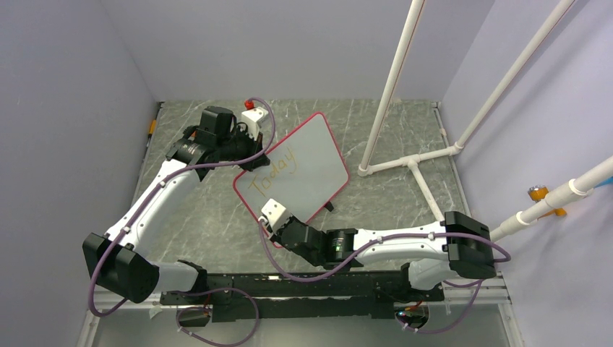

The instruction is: Write a sentence on the whiteboard

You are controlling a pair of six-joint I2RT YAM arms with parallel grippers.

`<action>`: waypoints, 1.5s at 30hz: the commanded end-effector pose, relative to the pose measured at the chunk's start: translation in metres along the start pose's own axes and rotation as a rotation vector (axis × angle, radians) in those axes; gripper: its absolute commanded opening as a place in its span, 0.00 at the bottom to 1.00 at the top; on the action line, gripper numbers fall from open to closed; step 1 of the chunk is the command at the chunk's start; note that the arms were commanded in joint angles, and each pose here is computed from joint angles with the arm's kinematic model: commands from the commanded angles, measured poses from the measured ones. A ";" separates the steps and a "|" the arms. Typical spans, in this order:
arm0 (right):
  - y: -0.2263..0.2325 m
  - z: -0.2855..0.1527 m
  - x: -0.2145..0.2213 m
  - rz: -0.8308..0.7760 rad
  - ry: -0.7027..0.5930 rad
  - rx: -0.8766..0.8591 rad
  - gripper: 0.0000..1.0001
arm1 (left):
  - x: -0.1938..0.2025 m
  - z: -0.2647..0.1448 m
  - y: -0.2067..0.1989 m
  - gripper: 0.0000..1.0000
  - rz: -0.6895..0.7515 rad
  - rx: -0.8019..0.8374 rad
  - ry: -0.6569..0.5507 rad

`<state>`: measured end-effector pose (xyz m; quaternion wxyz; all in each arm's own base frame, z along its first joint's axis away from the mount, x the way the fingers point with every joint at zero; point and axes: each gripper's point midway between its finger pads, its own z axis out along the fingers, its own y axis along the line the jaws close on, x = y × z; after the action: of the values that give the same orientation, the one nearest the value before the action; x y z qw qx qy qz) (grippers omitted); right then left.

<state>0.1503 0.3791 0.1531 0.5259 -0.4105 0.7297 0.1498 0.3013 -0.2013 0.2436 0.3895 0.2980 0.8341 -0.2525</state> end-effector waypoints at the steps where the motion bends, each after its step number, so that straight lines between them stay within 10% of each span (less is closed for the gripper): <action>1: 0.001 0.001 0.008 0.027 0.019 -0.022 0.00 | 0.027 0.002 0.035 0.00 0.069 -0.166 0.109; 45: -0.018 -0.014 -0.064 0.088 -0.176 -0.035 0.00 | 0.026 0.001 0.035 0.00 0.069 -0.169 0.105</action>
<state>0.1553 0.3776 0.2019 0.5540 -0.3888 0.7047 0.2129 0.3009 -0.2022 0.2440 0.3890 0.2954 0.8346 -0.2546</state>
